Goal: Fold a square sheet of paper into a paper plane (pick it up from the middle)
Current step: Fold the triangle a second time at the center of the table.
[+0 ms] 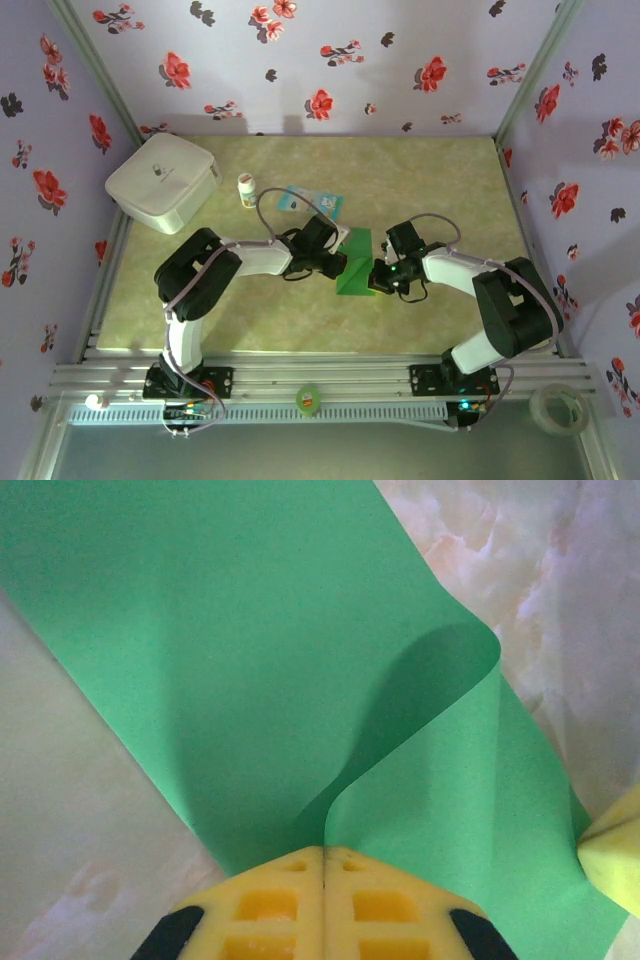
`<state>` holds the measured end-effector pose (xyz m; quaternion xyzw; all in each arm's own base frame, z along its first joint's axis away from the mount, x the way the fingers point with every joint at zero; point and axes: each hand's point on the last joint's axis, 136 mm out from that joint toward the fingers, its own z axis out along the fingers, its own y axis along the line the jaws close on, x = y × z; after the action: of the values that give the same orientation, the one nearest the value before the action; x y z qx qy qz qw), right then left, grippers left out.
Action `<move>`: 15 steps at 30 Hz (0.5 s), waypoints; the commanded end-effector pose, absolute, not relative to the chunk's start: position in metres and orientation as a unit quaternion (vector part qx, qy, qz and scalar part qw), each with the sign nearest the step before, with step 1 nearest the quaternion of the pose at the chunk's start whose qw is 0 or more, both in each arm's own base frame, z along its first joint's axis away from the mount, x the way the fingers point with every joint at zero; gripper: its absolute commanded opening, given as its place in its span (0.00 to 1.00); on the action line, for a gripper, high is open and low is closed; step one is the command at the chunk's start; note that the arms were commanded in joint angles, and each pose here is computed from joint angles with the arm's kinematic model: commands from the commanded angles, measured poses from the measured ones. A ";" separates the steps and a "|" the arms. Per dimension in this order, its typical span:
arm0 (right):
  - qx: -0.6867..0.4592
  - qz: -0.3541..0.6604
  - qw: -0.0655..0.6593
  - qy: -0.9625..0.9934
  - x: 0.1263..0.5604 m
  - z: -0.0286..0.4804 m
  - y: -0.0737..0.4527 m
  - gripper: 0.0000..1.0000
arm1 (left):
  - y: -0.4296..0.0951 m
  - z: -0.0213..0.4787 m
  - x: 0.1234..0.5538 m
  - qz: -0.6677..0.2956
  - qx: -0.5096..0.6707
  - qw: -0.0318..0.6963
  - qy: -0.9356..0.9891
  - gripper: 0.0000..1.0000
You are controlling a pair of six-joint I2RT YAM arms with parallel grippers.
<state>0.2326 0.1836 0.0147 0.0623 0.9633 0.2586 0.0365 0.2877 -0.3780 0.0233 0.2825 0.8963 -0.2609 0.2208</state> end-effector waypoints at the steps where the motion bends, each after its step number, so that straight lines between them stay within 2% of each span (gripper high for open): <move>1: 0.066 0.213 0.015 0.975 0.221 0.000 0.169 0.00 | -0.367 0.010 0.289 -0.242 0.271 0.206 0.909 0.00; 7: 0.099 0.280 0.057 0.953 0.249 0.031 0.184 0.04 | -0.368 0.002 0.285 -0.239 0.278 0.185 0.912 0.00; 9: 0.119 0.330 0.084 0.933 0.263 0.050 0.193 0.00 | -0.366 0.000 0.284 -0.239 0.270 0.182 0.915 0.00; 15: 0.170 0.428 0.107 0.881 0.280 0.070 0.214 0.00 | -0.363 -0.006 0.280 -0.236 0.261 0.172 0.920 0.00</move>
<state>0.2715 0.2018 0.0562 0.1339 0.9143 0.3682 0.1029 0.2888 -0.3791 0.0225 0.2762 0.8993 -0.2623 0.2150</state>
